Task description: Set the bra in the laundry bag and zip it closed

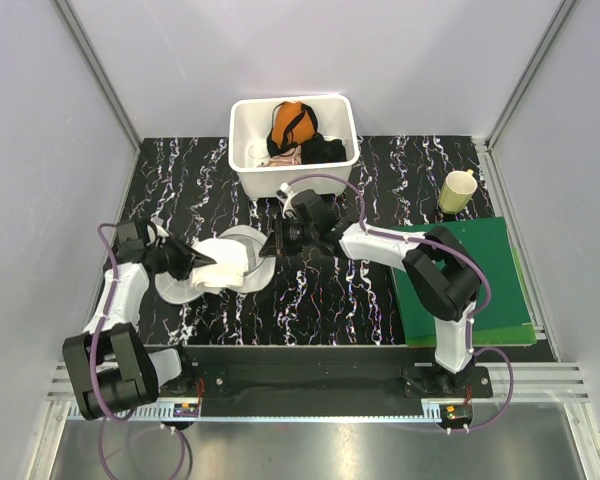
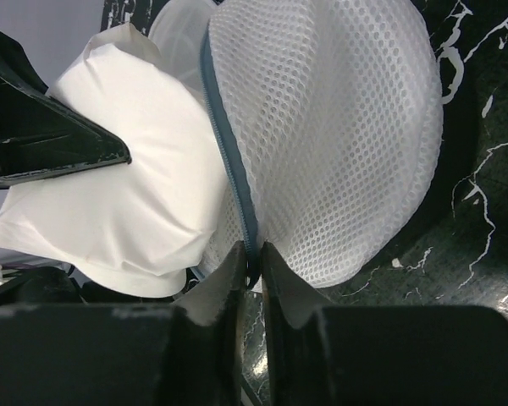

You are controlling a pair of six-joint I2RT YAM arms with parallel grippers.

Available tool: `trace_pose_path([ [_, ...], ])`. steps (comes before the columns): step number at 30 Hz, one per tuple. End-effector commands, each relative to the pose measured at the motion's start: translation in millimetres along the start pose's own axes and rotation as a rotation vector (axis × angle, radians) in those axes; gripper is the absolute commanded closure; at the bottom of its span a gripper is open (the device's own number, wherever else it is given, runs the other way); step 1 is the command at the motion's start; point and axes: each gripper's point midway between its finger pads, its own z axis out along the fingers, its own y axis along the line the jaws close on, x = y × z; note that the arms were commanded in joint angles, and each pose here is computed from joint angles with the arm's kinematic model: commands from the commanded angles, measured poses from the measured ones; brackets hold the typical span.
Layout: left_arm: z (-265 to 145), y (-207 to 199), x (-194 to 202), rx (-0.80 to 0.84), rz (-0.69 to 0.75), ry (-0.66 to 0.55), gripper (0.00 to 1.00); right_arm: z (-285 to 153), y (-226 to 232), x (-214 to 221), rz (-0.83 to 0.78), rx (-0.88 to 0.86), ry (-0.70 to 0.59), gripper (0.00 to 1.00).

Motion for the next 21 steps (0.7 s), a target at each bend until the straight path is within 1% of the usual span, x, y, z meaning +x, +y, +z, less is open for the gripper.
trace_pose_path([
  [1, 2.0, -19.6, -5.2, 0.076, -0.007, 0.038, 1.0, 4.8, 6.5, -13.7, -0.066, 0.005, -0.035, 0.86],
  [2, 3.4, -19.1, -4.8, 0.074, -0.015, 0.044, 1.0, 6.2, 5.7, -13.2, -0.068, 0.008, -0.034, 0.93],
  [5, 9.0, -14.8, 0.2, 0.057, -0.043, 0.07, 1.0, 8.7, 7.9, -12.5, -0.069, 0.005, -0.028, 0.96],
  [6, 10.5, -13.3, 0.4, 0.051, -0.053, 0.073, 1.0, 10.2, 8.9, -11.8, -0.071, 0.003, -0.026, 1.0],
  [10, 17.2, -13.5, -7.5, 0.034, -0.069, 0.062, 1.0, 10.4, 15.3, -8.9, -0.083, -0.006, -0.021, 1.0],
  [14, 25.5, -29.3, -17.9, 0.064, -0.067, 0.046, 1.0, 10.5, 23.3, -3.5, -0.09, -0.017, -0.006, 1.0],
  [15, 30.3, -29.3, -18.5, 0.05, -0.065, 0.044, 1.0, 10.3, 25.7, -3.5, -0.095, -0.02, -0.006, 1.0],
  [19, 43.2, -44.0, -28.6, 0.115, -0.06, 0.021, 1.0, 8.8, 31.7, -1.3, -0.1, -0.032, 0.007, 1.0],
  [20, 45.7, -49.1, -34.5, 0.139, -0.037, -0.003, 1.0, 7.8, 33.1, -2.3, -0.101, -0.034, 0.005, 1.0],
  [21, 50.8, -44.9, -34.5, 0.119, -0.037, -0.013, 1.0, 6.8, 35.5, -3.0, -0.097, -0.04, 0.005, 1.0],
])
